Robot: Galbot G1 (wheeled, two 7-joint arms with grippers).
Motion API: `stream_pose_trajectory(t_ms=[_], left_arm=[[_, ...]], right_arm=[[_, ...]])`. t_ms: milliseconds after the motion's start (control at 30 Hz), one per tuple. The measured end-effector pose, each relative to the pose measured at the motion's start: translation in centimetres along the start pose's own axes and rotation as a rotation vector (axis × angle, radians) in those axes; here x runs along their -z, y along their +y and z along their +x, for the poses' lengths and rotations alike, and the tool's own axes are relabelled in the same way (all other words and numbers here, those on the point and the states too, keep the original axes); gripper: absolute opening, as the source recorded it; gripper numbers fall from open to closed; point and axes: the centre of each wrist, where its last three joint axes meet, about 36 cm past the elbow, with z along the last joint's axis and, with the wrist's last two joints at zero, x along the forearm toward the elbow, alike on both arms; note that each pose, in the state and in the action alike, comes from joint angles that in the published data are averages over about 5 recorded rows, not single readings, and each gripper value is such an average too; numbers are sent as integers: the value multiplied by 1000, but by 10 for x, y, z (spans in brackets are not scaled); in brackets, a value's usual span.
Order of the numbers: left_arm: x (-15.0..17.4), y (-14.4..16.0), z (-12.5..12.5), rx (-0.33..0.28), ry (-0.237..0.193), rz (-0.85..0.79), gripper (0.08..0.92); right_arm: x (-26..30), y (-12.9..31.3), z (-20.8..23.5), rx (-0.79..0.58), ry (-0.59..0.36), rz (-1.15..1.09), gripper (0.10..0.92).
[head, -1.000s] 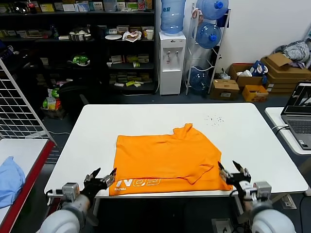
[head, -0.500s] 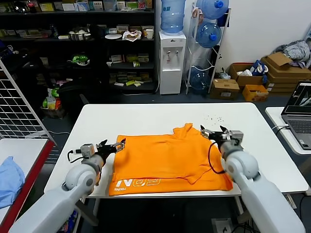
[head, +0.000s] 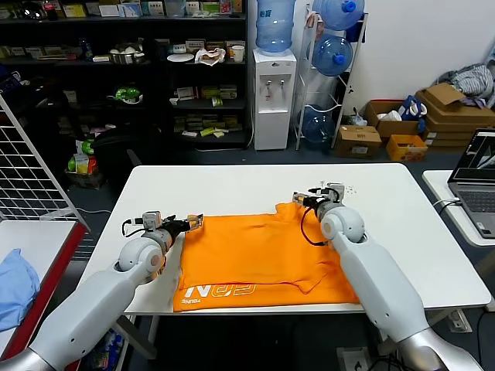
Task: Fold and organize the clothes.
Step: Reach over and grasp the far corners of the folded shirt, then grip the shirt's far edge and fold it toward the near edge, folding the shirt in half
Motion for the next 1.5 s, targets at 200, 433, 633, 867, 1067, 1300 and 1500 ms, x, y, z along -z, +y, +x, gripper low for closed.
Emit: stream_pose_trajectory(t_ms=[200, 433, 633, 867, 1067, 1300, 1500], left_arm=[[3, 0, -7, 4, 10, -14, 921], [1, -1, -11, 11, 21, -35, 851], [-1, -2, -12, 11, 23, -45, 681], [-3, -2, -11, 8, 29, -53, 473], [-7, -2, -9, 3, 36, -59, 299], [-6, -5, -8, 1, 34, -59, 105], [-6, -8, -5, 4, 20, -54, 92]], right_arm=[[-2, 3, -11, -5, 32, -2, 921], [-5, 5, -19, 2, 58, -4, 849], [-9, 6, -22, 15, 72, -3, 693], [-9, 7, -22, 22, 76, -4, 485], [-8, 9, -21, 34, 65, -8, 312], [-9, 10, -18, 49, 37, -14, 136], [-10, 5, -10, 52, 14, -21, 123]])
